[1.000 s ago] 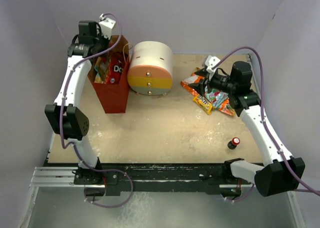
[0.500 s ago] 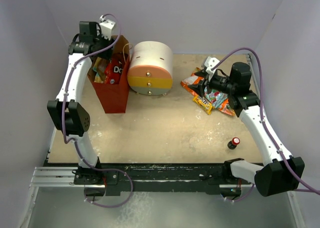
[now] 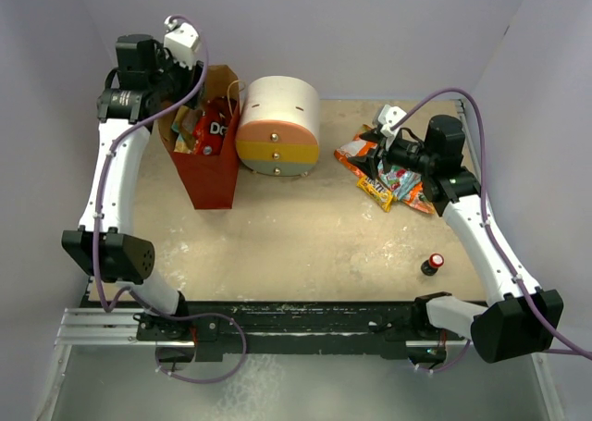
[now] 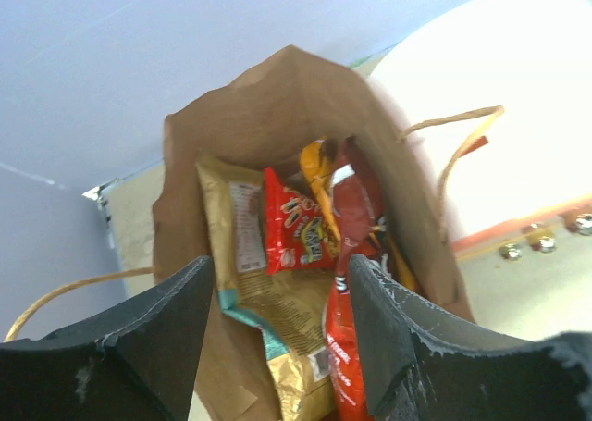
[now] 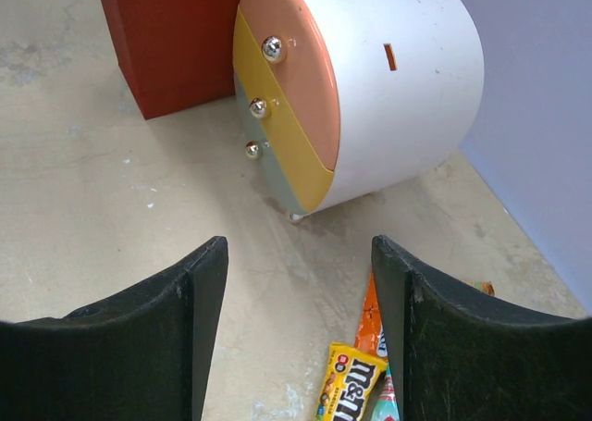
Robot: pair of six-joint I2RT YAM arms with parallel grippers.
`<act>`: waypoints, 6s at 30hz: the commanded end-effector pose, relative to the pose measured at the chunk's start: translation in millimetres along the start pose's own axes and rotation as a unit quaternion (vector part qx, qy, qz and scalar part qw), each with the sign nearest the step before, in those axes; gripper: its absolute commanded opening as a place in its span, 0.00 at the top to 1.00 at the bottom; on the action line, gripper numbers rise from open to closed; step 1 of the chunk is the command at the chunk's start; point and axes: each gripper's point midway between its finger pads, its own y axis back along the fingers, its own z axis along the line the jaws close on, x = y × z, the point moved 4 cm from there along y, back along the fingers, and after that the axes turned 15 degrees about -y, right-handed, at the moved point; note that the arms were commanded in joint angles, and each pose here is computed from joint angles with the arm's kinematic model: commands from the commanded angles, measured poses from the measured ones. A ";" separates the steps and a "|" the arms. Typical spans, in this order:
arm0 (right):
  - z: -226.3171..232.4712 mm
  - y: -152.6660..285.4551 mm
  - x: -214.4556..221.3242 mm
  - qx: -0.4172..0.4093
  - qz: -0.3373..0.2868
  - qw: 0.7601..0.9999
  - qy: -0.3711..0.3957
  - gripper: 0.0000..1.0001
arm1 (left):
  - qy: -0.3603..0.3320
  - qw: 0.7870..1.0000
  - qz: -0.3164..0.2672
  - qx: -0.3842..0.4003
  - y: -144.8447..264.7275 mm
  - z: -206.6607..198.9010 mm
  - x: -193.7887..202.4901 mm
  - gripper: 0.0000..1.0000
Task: Place the snacks into the paper bag
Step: Place the snack in the paper bag, then pick up the snack from the center of the board, then place the snack in the paper bag.
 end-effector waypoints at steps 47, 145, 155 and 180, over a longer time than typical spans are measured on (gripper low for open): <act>-21.2 0.4 20.6 0.048 0.056 0.997 0.018 0.30 | 0.114 0.985 0.034 0.123 -122.5 -28.8 38.9 0.59; 19.6 -50.2 -14.3 -0.050 0.093 0.994 0.020 0.87 | 0.070 0.936 -0.204 0.279 67.1 -119.7 -68.8 0.05; 47.7 -46.8 -69.3 -0.055 0.019 0.997 0.058 0.87 | 0.189 0.877 -0.180 0.404 58.4 -191.8 -107.9 0.09; 54.8 -31.9 -52.3 -0.032 0.017 0.997 0.069 0.50 | 0.217 0.833 -0.158 0.483 53.4 -233.8 -119.8 0.75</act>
